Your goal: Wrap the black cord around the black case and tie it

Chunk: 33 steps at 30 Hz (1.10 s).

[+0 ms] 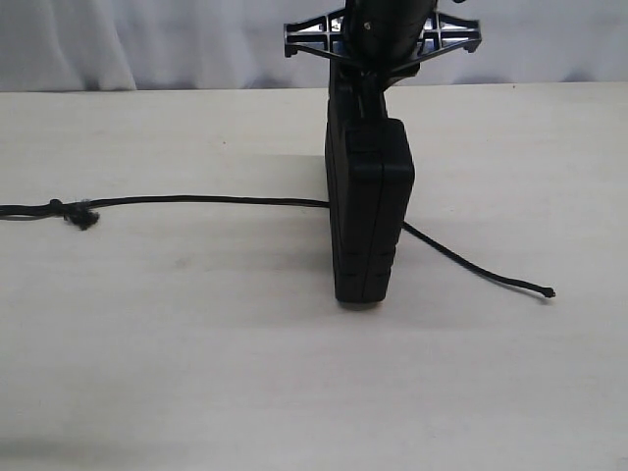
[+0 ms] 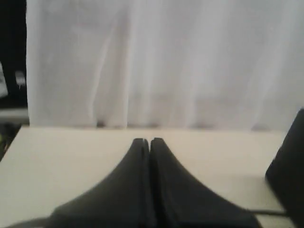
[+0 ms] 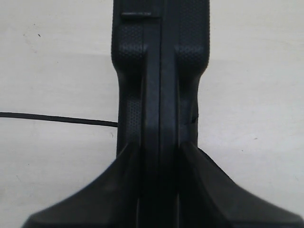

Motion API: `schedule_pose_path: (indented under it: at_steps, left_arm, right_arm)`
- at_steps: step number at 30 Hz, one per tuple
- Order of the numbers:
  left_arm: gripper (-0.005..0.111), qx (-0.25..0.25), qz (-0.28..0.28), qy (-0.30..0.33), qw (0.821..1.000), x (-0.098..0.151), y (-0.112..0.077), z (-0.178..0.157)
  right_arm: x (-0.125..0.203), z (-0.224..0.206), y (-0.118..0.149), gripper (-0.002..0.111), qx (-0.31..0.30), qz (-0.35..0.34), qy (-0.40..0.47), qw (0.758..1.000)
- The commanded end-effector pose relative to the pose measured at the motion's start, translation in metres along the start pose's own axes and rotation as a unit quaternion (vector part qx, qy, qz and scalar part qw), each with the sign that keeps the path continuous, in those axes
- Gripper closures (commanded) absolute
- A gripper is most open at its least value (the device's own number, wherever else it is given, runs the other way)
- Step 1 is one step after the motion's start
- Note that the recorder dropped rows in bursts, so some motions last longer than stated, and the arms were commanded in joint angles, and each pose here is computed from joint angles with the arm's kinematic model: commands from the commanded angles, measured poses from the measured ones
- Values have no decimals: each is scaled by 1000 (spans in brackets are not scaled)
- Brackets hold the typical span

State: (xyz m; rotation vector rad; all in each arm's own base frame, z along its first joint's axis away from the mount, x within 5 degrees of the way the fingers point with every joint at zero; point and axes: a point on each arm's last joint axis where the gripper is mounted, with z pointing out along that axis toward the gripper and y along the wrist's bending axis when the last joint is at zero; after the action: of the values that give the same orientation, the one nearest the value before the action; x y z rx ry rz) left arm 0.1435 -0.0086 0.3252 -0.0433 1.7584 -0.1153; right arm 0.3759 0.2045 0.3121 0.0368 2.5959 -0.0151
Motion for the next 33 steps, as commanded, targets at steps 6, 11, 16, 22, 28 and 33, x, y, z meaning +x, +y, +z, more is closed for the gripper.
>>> schedule_pose_path:
  at_steps: [6,11,16,22,28,33]
  left_arm:
    - [107,-3,146,374,916,49,8,126]
    - [107,24,191,518,834,61,10,186]
    - [99,85,314,548,771,86,17,232]
    - [50,97,442,505,735,113,29,263]
    - [37,104,457,457,756,124,26,279]
    - [37,116,442,510,728,147,30,278]
  right_arm:
    - [-4,-6,-2,104,-2,-1,-16,1000]
    - [-4,-6,-2,104,-2,-1,-16,1000]
    - [-4,-6,-2,104,-2,-1,-16,1000]
    - [-4,-6,-2,104,-2,-1,-16,1000]
    - [-4,-6,-2,104,-2,-1,-16,1000]
    - [-4,-6,-2,104,-2,-1,-16,1000]
